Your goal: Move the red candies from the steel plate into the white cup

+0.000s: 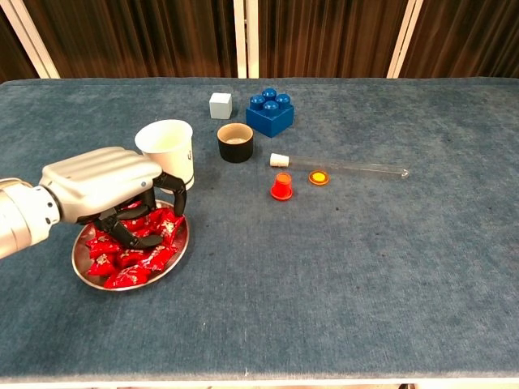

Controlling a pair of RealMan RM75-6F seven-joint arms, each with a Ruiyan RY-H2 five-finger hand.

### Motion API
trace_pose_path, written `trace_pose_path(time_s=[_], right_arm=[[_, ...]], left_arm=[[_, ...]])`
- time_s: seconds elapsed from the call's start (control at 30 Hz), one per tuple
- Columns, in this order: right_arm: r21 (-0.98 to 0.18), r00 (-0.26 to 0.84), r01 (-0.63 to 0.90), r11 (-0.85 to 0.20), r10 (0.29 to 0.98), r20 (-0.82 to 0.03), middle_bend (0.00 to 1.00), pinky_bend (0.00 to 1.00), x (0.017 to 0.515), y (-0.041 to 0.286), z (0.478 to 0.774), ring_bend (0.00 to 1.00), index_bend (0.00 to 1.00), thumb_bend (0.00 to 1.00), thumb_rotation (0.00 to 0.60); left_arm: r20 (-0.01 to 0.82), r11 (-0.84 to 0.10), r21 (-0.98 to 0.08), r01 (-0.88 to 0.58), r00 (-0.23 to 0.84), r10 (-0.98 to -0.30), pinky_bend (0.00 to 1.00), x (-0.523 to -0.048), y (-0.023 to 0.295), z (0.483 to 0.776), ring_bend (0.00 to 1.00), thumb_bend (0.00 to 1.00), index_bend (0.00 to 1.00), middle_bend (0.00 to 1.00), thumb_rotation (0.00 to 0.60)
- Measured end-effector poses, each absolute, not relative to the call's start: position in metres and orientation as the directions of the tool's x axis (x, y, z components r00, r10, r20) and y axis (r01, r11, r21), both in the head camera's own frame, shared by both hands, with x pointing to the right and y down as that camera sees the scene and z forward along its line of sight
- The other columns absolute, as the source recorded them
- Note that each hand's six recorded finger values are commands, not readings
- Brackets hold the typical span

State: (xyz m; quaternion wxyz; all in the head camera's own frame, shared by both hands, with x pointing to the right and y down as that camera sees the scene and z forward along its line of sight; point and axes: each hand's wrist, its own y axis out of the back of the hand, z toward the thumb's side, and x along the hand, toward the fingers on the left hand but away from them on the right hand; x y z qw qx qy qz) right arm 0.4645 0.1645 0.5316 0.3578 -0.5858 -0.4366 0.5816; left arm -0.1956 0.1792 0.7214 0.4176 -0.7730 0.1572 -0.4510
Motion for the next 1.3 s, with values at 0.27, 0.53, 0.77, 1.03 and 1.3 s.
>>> trace_pose_path(time_s=[0.27, 0.53, 0.77, 1.03, 1.3], right_arm=[[-0.926, -0.065, 0.098, -0.364, 0.927, -0.371, 0.03, 0.07, 0.467, 0.167, 0.531, 0.0, 0.0, 0.26, 0.6], [-0.926, -0.065, 0.101, -0.365, 0.926, -0.372, 0.03, 0.07, 0.467, 0.167, 0.533, 0.0, 0.0, 0.26, 0.6], [-0.926, -0.064, 0.103, -0.362, 0.927, -0.369, 0.03, 0.08, 0.468, 0.167, 0.533, 0.0, 0.0, 0.26, 0.6], [-0.925, -0.071, 0.109, -0.363, 0.926, -0.371, 0.03, 0.08, 0.472, 0.169, 0.534, 0.0, 0.0, 0.26, 0.6], [-0.927, -0.08, 0.112, -0.358, 0.927, -0.367, 0.03, 0.08, 0.477, 0.172, 0.533, 0.0, 0.0, 0.26, 0.6]], left_arm=[[0.575, -0.619, -0.776, 0.122, 0.541, -0.614, 0.83, -0.196, 0.18, 0.724, 0.93, 0.38, 0.52, 0.92, 0.6], [0.568, -0.626, -0.774, 0.093, 0.541, -0.621, 0.83, -0.197, 0.178, 0.722, 0.93, 0.39, 0.55, 0.93, 0.6], [0.501, -0.597, -0.802, -0.005, 0.538, -0.678, 0.83, -0.203, 0.164, 0.694, 0.93, 0.39, 0.55, 0.93, 0.6], [0.394, -0.521, -0.843, -0.135, 0.507, -0.767, 0.83, -0.207, 0.125, 0.656, 0.93, 0.39, 0.55, 0.93, 0.6], [0.392, -0.516, -0.841, -0.16, 0.478, -0.786, 0.83, -0.198, 0.093, 0.656, 0.93, 0.38, 0.55, 0.93, 0.6]])
